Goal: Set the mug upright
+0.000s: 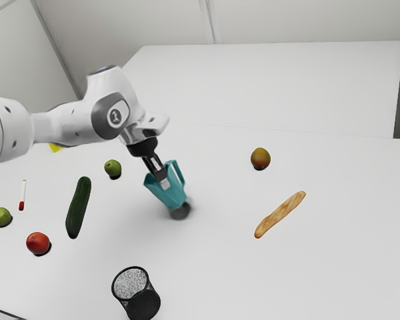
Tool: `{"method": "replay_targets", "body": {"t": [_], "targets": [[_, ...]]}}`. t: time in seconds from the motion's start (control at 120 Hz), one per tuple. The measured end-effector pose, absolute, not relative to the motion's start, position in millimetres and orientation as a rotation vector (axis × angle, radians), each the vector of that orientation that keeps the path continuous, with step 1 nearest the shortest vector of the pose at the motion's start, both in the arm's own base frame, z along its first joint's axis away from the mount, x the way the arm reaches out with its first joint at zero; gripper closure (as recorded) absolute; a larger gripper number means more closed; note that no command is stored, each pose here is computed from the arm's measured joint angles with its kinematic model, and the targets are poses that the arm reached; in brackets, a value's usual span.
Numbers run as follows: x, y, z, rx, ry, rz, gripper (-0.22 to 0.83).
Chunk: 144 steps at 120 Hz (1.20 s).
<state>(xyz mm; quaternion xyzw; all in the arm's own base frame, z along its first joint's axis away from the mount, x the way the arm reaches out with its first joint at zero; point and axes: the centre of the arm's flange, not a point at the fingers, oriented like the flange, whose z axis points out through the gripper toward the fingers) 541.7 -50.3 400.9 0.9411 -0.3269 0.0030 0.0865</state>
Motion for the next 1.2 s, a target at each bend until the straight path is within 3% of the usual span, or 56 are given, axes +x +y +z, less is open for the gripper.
{"method": "replay_targets", "body": {"t": [0.392, 0.667, 0.942, 1.033, 1.2], "targets": [[514, -76, 383, 3.130, -0.979, -0.141, 0.78], [504, -94, 359, 3.232, -0.854, -0.135, 0.78], [500, -110, 359, 3.278, -0.700, -0.098, 0.50], [498, -114, 363, 3.295, -0.652, -0.087, 0.33], [499, -104, 395, 3.349, -0.515, -0.002, 0.15]]}}
